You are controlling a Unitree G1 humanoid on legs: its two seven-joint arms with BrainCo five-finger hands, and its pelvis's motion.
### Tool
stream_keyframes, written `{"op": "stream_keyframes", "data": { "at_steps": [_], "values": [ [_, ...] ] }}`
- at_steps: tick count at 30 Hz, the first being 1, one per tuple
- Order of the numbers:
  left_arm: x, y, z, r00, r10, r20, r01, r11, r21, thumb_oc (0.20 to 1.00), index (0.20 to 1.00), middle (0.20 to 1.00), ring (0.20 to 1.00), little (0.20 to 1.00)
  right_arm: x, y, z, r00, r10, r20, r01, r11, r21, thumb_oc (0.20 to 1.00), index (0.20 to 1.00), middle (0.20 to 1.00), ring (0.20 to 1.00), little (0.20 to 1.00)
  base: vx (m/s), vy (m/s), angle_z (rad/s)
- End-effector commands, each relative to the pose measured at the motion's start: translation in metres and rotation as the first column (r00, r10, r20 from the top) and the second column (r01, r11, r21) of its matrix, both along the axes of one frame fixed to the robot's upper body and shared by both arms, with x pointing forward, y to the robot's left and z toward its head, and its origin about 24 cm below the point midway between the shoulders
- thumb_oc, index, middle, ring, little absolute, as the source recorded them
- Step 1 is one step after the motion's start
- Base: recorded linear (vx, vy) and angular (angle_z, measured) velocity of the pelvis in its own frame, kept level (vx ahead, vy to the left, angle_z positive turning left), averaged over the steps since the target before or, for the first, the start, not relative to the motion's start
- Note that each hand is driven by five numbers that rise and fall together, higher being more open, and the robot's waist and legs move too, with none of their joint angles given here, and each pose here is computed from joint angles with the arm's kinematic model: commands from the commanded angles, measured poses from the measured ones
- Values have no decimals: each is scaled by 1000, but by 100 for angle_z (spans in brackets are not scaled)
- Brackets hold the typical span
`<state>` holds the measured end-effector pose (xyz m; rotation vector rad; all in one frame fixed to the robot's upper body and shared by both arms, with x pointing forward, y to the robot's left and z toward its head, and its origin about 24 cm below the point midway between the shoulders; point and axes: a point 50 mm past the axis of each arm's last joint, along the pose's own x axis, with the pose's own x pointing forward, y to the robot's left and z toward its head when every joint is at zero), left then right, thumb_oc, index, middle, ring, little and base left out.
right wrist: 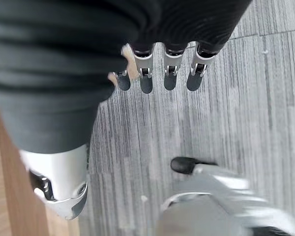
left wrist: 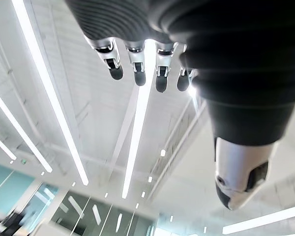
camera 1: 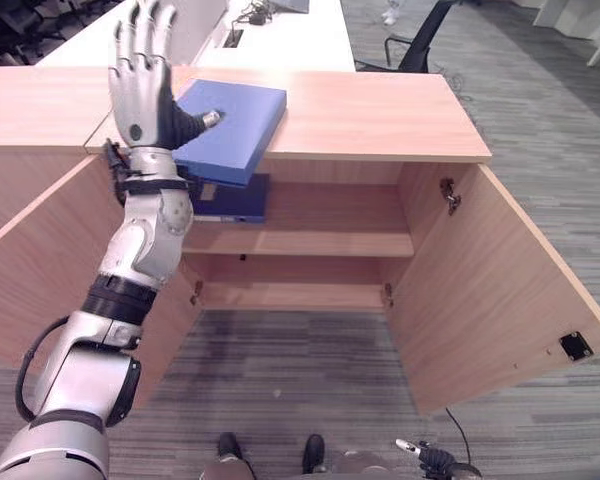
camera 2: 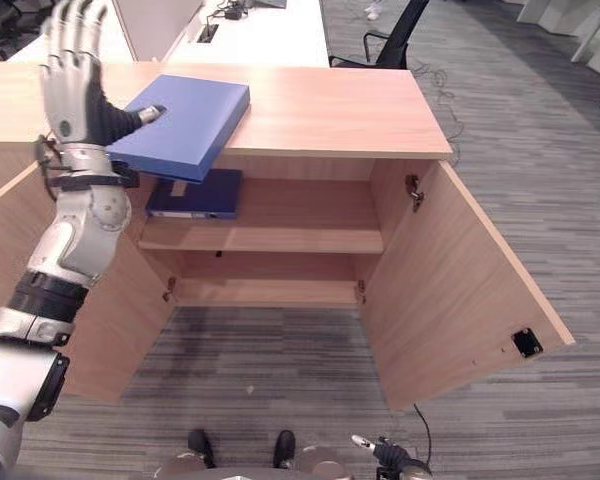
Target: Put the empty folder in the office cabinet
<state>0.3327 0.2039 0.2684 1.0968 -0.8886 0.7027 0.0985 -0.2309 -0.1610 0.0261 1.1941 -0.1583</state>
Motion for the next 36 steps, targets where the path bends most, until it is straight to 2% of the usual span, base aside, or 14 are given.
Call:
{"op": "stream_keyframes", "data": {
  "at_steps": [1, 12, 15, 18, 24, 35, 36],
  "values": [
    [-7, 7, 16, 996, 16, 86, -18, 999, 33, 1000, 1000, 1000, 1000, 1000, -25, -8, -3, 998, 28, -61, -29, 999, -23, 1000, 1000, 1000, 1000, 1000, 384, 361, -45],
    [-26, 8, 14, 991, -2, 133, -14, 993, 115, 1000, 1000, 1000, 1000, 1000, -18, 17, -6, 999, 47, -23, -46, 997, 63, 1000, 1000, 1000, 1000, 1000, 195, 277, -22],
    [-24, -7, 0, 993, -84, 81, 74, 990, 124, 1000, 1000, 1000, 1000, 1000, -19, 20, -7, 999, 41, -23, -39, 996, 78, 1000, 1000, 1000, 1000, 1000, 71, -2, 23],
    [-23, -11, -7, 994, -93, 54, 85, 987, 134, 1000, 1000, 1000, 1000, 1000, -22, 21, -7, 999, 25, -26, -23, 996, 87, 1000, 1000, 1000, 1000, 1000, -22, -76, 19],
    [-36, -4, -26, 993, -121, -5, 121, 989, 83, 1000, 1000, 1000, 1000, 1000, -40, 23, -11, 997, 22, -80, -15, 996, 89, 1000, 1000, 1000, 1000, 1000, 55, -106, 28],
    [-56, -5, -37, 974, -226, -28, 227, 973, 39, 1000, 1000, 1000, 1000, 1000, -25, 31, -8, 999, 33, -10, -32, 992, 123, 1000, 1000, 1000, 1000, 1000, 37, -69, 4],
    [-62, -4, -43, 965, -259, -35, 259, 966, -4, 1000, 1000, 1000, 1000, 1000, -23, 33, -7, 999, 33, 4, -33, 991, 128, 1000, 1000, 1000, 1000, 1000, 21, -42, 2]
  ]
}}
